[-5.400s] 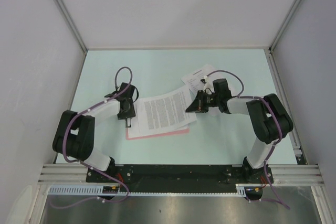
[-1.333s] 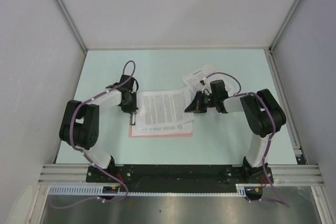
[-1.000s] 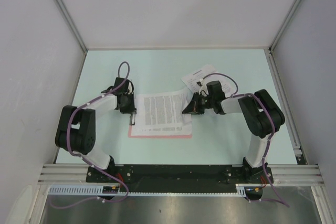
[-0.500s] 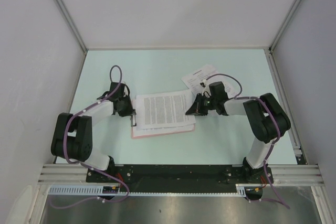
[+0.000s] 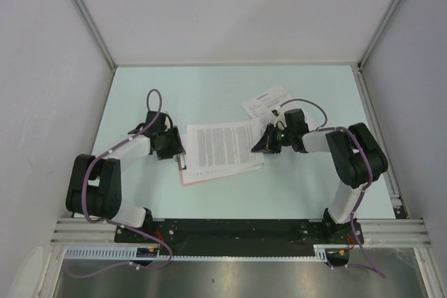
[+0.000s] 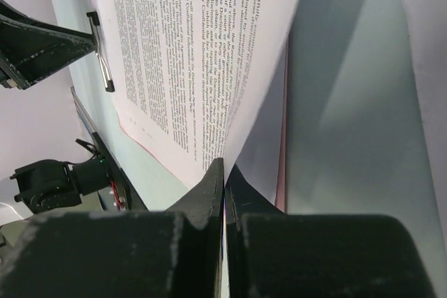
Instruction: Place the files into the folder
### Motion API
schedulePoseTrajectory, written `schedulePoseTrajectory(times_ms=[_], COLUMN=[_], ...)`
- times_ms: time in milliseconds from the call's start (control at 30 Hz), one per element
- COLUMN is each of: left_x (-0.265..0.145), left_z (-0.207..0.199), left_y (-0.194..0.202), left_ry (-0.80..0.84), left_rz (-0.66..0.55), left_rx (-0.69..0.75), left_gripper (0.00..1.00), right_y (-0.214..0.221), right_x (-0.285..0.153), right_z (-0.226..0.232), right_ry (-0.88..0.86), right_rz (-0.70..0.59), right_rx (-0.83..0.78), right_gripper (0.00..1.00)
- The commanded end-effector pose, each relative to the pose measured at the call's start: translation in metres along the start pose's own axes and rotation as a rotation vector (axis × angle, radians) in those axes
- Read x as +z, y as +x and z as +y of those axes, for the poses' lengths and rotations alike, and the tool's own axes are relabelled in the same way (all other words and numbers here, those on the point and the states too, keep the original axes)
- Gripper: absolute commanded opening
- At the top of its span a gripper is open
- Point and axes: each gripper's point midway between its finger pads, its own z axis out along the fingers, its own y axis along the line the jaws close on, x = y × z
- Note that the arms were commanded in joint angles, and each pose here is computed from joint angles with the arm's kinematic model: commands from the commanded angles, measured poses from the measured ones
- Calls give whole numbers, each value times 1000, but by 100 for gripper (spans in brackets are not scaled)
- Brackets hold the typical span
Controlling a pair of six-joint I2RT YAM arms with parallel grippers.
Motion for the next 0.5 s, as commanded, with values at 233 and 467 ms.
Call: schedulePoseTrajectory(times_ms=[233, 467], left_x=[-13, -3], left_z=[-2, 6], left_y=[27, 18], left_ry=[-103, -184], left_rz=[66, 25], left_rx=[17, 13], left_gripper=[58, 52], right_y=[3, 5], right_x=[7, 7], right_z=[8, 8], right_ry=[-46, -43], right_rz=[12, 18], right_rx=[-34, -37], right_gripper=[0, 0])
